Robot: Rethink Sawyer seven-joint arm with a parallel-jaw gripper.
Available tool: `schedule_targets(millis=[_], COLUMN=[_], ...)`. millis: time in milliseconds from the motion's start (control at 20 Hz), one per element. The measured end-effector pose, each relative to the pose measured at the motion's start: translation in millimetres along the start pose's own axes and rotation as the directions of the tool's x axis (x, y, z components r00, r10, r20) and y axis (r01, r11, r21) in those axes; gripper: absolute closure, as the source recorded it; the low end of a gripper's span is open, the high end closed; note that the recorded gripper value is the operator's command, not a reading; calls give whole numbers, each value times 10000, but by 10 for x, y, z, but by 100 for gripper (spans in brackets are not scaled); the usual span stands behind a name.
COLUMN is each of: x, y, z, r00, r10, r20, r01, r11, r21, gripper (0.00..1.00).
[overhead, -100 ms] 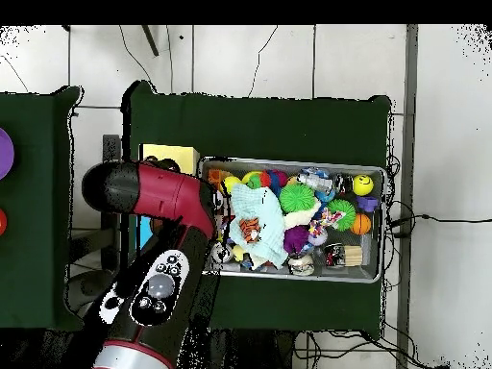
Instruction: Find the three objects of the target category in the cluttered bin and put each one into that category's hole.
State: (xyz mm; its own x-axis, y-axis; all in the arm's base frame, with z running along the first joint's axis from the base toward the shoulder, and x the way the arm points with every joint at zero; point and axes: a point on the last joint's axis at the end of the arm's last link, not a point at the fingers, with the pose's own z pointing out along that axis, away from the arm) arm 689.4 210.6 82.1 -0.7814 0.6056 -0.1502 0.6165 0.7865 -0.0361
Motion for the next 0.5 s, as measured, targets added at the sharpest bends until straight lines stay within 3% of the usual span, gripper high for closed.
schedule_targets(millis=[500], x=[84], y=[16], z=[24], r00=[9984], r10=[258], r20=[-494], r01=[-275], r11=[9990], r21=[-349], gripper=[100])
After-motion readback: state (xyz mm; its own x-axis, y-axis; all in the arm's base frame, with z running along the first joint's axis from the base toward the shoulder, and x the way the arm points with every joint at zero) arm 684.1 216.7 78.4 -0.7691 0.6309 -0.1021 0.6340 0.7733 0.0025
